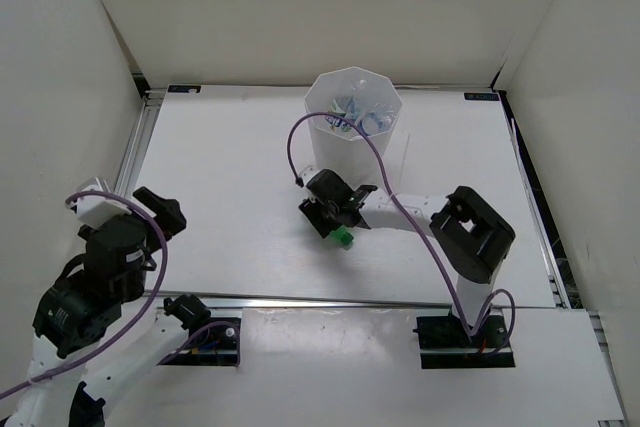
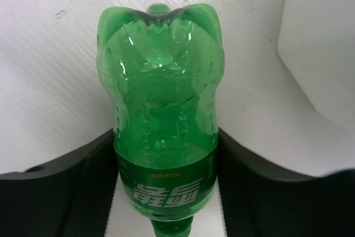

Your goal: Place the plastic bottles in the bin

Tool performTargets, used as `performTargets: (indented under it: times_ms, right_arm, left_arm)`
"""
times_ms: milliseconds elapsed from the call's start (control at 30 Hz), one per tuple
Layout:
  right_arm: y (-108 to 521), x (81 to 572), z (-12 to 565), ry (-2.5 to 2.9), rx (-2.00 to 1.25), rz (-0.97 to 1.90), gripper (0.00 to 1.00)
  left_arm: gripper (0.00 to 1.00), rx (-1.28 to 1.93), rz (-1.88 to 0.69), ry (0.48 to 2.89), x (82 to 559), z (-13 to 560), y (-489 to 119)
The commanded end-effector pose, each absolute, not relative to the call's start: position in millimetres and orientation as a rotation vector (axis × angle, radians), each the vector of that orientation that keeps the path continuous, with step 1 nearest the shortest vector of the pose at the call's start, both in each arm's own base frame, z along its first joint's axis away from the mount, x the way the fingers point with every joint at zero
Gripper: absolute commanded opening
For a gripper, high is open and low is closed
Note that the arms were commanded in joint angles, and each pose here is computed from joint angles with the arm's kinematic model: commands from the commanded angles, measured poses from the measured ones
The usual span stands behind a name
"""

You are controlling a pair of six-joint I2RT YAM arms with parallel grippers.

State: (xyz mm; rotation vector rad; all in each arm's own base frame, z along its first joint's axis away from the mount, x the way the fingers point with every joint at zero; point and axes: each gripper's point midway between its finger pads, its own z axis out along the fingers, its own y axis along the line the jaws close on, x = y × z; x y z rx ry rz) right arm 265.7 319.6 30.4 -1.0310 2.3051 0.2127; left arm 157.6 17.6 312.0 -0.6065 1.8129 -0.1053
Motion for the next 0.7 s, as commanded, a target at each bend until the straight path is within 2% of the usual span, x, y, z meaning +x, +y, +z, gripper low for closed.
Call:
performTargets:
  times_ms: [0,67,200,267,400,467,567,667]
  right_arm:
    - [329.8,267.3,41.8,2.334,-1.008,0.253,0.59]
    - [331.1,267.8,50.0,2.360,-1.007,0.243,0.47]
    - [350.9,260.2,82.5,2.335,-1.057,0.261,0.41]
    - [366.0,248.1,108.8,2.269,-1.099,0.302,0.41]
    - [391.7,231.1,200.4,2.094,-1.094,0.391,0.41]
    - [405.2,235.2,272.7,1.956,-1.017,0.453,0.41]
    - [396.7,247.8,380.4,1.737,-0.889,0.477,0.42]
    - [374.4,276.2,450.8,1.590,-0.753,0.457,0.46]
  left_arm:
    - [1.00,-0.635,-0.103,1.797,148.3,312.9,26.4]
    - [1.00,-0.639,-0.115,1.785,144.9,312.0,28.7]
    - [1.00,-0.669,-0.119,1.760,141.4,309.0,33.9]
    - [1.00,-0.688,-0.136,1.733,142.4,306.7,34.6]
    - [1.00,-0.695,-0.156,1.712,146.5,302.1,31.9]
    - [1.00,-0.700,-0.172,1.695,150.1,301.8,29.5]
    - [1.00,-0.692,-0.171,1.691,158.1,297.1,24.5]
    - [1.00,-0.671,-0.182,1.686,166.6,298.2,17.3]
